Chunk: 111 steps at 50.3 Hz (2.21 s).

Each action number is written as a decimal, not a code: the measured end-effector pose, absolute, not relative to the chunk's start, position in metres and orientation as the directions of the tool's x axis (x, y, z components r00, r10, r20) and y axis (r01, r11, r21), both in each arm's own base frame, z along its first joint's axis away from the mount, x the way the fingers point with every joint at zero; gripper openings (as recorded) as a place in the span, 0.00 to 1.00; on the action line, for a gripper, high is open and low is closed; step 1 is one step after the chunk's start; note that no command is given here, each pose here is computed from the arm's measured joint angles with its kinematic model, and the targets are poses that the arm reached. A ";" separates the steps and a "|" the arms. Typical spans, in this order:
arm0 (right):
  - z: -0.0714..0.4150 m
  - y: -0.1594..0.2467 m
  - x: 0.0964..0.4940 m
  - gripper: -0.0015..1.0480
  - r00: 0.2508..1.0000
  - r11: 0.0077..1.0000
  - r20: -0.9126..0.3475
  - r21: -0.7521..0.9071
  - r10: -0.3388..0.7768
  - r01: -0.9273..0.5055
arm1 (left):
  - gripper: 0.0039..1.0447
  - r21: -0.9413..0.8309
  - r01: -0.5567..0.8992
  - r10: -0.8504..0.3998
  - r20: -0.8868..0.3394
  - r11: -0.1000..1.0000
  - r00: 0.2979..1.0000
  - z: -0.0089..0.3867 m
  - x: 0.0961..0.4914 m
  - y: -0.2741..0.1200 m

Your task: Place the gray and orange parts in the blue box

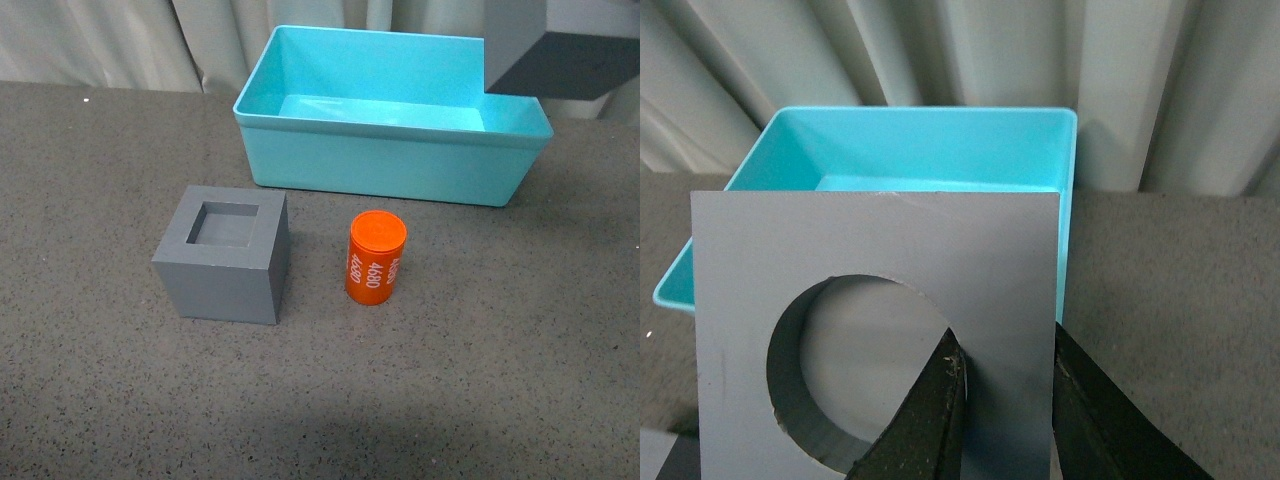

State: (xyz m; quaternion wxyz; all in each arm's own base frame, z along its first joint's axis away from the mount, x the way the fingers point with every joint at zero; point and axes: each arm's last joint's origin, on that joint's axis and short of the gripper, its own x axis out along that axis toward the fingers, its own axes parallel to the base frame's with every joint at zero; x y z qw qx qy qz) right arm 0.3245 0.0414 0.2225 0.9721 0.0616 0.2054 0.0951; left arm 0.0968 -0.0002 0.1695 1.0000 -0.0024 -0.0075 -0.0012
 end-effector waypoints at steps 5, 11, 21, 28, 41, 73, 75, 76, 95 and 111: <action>0.219 0.052 0.353 0.17 0.910 0.980 -0.373 0.145 0.181 -0.136 | 0.94 -0.005 0.002 -0.002 0.015 1.000 1.000 0.169 0.097 0.000; 0.203 0.063 0.382 0.17 0.882 0.985 -0.443 0.133 0.160 -0.112 | 0.94 -0.005 0.002 -0.002 0.015 1.000 1.000 0.169 0.097 0.000; 0.181 0.075 0.407 0.17 0.860 0.988 -0.492 0.135 0.134 -0.077 | 0.94 -0.005 0.002 -0.002 0.015 1.000 1.000 0.169 0.097 0.000; 0.164 0.081 0.422 0.17 0.845 0.989 -0.521 0.137 0.118 -0.053 | 0.94 -0.005 0.002 -0.002 0.015 1.000 1.000 0.169 0.097 0.000; 0.137 0.081 0.437 0.17 0.812 0.992 -0.577 0.125 0.090 -0.021 | 0.94 -0.005 0.002 -0.002 0.015 1.000 1.000 0.169 0.097 0.000; 0.121 0.081 0.452 0.31 0.793 0.994 -0.604 0.104 0.076 -0.015 | 0.94 -0.005 0.002 -0.002 0.015 1.000 1.000 0.169 0.097 0.000; 0.124 0.081 0.452 0.39 0.806 0.994 -0.587 0.104 0.077 -0.019 | 0.94 -0.005 0.002 -0.002 0.015 1.000 1.000 0.169 0.097 0.000; 0.125 0.081 0.451 0.43 0.810 0.994 -0.581 0.103 0.078 -0.021 | 0.94 -0.005 0.002 -0.002 0.015 1.000 1.000 0.169 0.097 0.000; 0.191 0.066 0.369 0.91 0.961 0.996 -0.264 -0.013 0.084 -0.090 | 0.94 -0.005 0.002 -0.002 0.015 1.000 1.000 0.169 0.097 0.000; 0.198 0.047 0.269 0.91 0.979 0.996 -0.203 -0.091 -0.017 -0.002 | 0.94 -0.005 0.002 -0.002 0.015 1.000 1.000 0.169 0.097 0.000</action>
